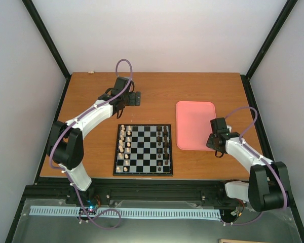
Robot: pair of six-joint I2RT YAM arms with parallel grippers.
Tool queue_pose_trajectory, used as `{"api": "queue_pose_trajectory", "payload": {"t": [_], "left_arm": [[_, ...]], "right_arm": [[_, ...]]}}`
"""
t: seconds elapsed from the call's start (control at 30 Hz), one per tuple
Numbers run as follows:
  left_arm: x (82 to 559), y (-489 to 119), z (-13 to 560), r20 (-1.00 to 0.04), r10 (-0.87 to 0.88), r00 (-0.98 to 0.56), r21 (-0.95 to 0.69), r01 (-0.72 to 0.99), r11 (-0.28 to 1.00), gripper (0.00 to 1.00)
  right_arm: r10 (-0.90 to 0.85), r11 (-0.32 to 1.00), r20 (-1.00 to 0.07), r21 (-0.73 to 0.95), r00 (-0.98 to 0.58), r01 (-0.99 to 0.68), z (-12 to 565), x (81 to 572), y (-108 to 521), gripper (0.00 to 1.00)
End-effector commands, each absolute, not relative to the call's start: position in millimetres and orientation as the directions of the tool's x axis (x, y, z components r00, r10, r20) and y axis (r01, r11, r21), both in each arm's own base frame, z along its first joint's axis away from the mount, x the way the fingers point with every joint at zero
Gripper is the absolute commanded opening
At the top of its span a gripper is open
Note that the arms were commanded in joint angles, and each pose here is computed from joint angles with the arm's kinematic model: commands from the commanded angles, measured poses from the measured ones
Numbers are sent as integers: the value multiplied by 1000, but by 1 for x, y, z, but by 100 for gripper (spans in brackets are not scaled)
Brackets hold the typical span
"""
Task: Set up the chess pieces on the board
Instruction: Pick up the chess piece from the storage box, then place the chess piece on the chessboard.
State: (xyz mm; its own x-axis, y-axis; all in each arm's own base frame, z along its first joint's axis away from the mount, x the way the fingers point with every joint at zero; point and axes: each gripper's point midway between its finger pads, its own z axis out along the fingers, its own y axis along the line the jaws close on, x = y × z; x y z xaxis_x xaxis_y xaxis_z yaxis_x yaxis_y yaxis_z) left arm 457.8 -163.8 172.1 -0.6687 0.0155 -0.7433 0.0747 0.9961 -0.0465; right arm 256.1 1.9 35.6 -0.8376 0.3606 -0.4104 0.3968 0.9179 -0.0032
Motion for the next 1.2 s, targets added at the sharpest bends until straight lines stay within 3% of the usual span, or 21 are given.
{"api": "queue_pose_trajectory", "payload": {"t": [0.0, 0.17, 0.33, 0.7, 1.17], "left_arm": [[465, -165, 190, -773, -14, -634, -75, 70, 995, 100], [467, -164, 187, -769, -9, -639, -64, 63, 996, 100], [467, -163, 184, -765, -3, -644, -53, 58, 997, 100], [468, -163, 184, -765, -5, -644, -53, 56, 997, 100], [467, -163, 184, -764, -7, -645, -56, 56, 997, 100]], "right_arm": [[361, 919, -455, 25, -814, 394, 48, 257, 1, 3], [294, 952, -495, 77, -817, 296, 81, 264, 32, 3], [107, 994, -507, 80, -855, 77, 117, 246, 109, 3], [-250, 967, -410, -60, -877, -248, 103, 164, 220, 3], [-327, 940, -369, -35, -870, -339, 88, 127, 247, 3]]}}
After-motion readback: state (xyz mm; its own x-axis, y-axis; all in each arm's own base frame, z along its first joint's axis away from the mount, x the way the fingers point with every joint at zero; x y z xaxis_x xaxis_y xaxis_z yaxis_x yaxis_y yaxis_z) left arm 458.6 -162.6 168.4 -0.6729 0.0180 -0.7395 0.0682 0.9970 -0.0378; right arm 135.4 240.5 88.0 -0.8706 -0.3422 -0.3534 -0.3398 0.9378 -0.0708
